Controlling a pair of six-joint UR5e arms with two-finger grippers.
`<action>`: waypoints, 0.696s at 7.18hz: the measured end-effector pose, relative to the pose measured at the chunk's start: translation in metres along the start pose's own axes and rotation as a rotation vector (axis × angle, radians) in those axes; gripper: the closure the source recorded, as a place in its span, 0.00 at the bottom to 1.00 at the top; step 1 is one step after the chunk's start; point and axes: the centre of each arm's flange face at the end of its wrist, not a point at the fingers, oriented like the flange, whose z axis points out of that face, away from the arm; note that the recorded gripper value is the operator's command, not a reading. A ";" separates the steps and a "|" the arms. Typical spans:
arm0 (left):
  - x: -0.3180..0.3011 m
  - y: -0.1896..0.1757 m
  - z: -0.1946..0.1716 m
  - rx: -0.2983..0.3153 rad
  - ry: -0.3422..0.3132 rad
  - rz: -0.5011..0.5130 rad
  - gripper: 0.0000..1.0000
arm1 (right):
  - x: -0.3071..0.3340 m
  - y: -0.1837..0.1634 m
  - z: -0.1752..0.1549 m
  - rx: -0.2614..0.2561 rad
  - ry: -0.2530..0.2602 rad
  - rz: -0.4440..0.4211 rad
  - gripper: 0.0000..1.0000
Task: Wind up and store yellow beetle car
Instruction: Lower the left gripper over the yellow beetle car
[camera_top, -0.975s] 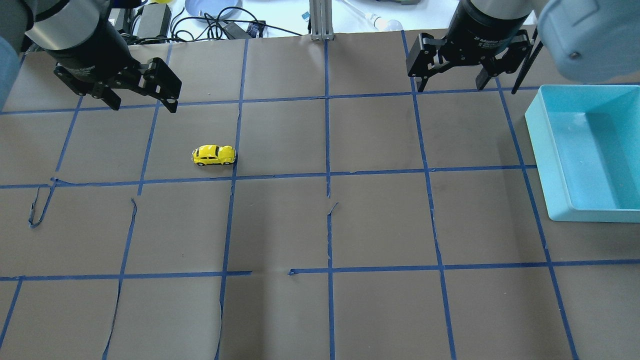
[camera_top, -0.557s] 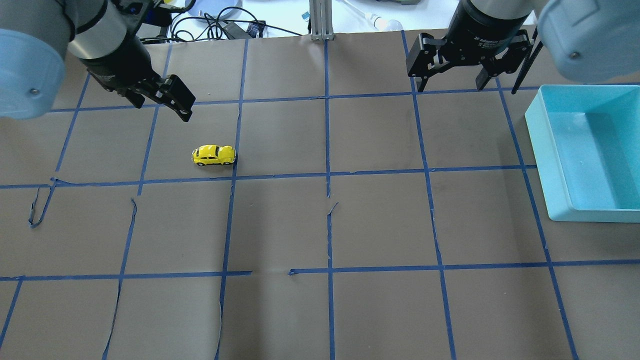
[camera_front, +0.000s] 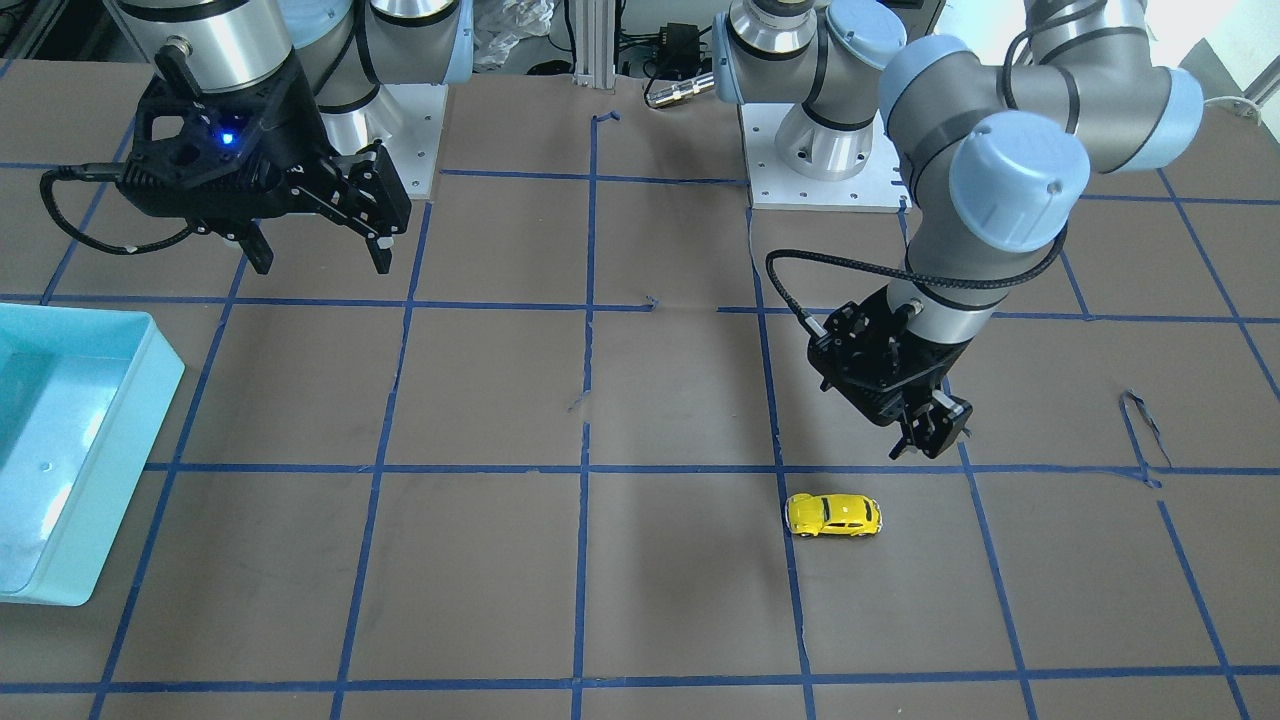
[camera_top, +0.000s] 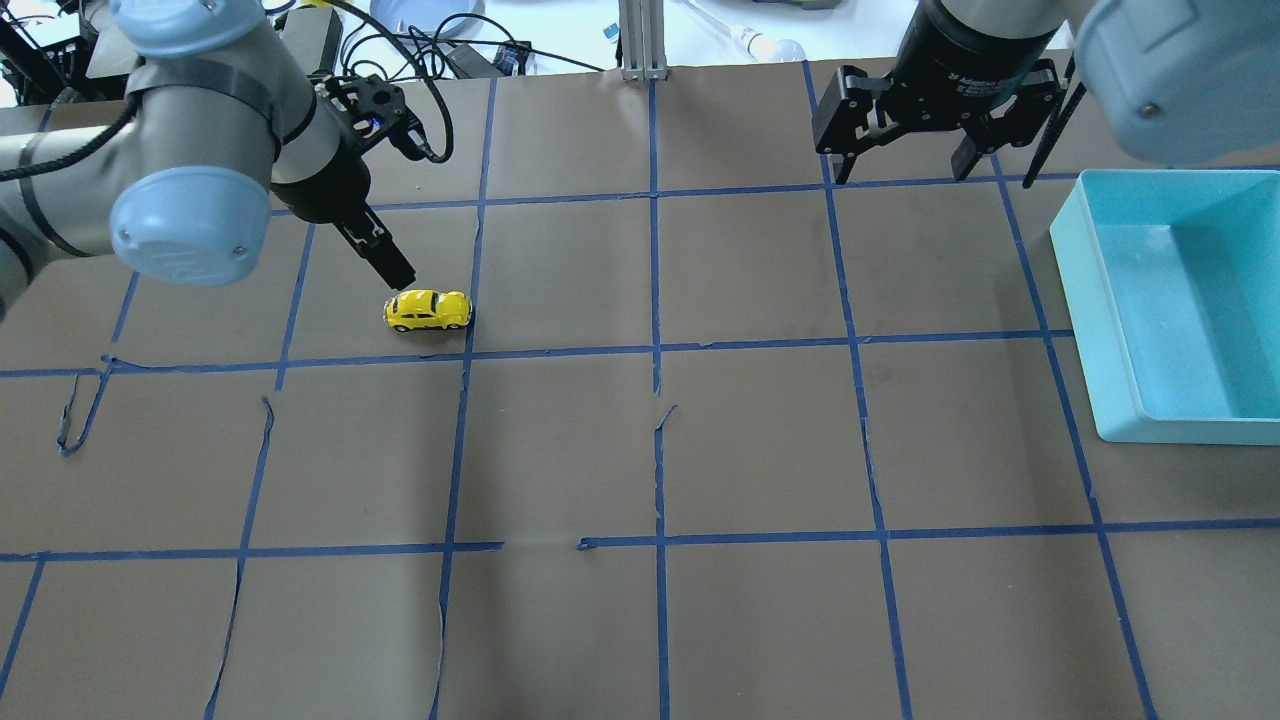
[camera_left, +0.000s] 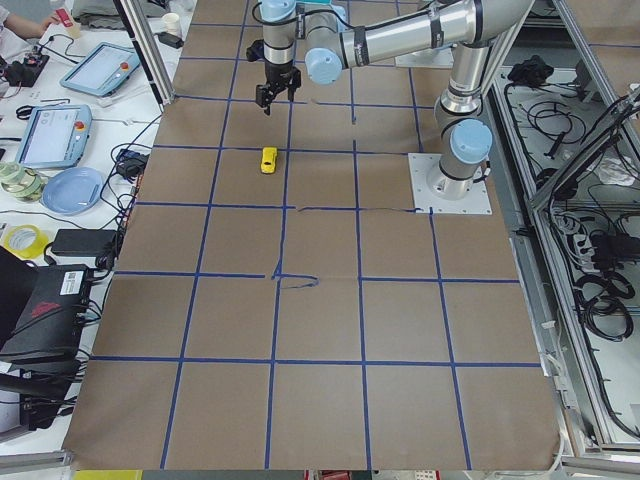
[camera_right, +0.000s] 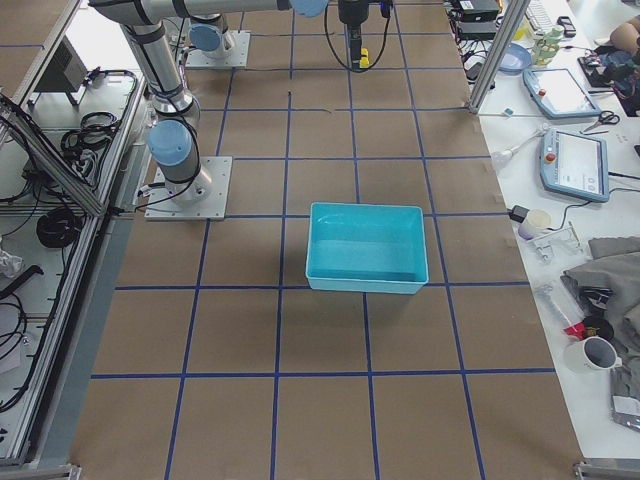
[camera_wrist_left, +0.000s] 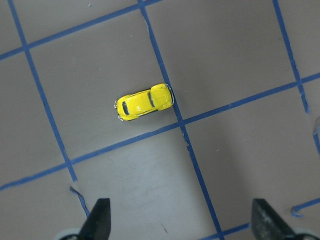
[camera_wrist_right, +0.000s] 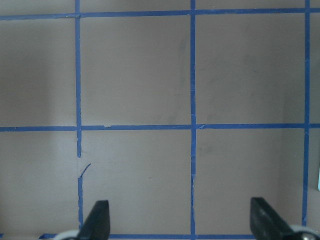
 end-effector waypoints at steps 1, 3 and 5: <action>-0.005 -0.003 0.022 -0.005 0.006 0.116 0.00 | 0.000 0.000 0.000 0.000 0.000 0.000 0.00; -0.017 -0.007 0.065 -0.020 0.022 0.338 0.02 | 0.000 0.000 0.000 0.000 0.000 0.000 0.00; -0.029 -0.010 0.104 -0.052 0.024 0.523 0.06 | 0.000 0.000 0.000 0.000 0.000 0.000 0.00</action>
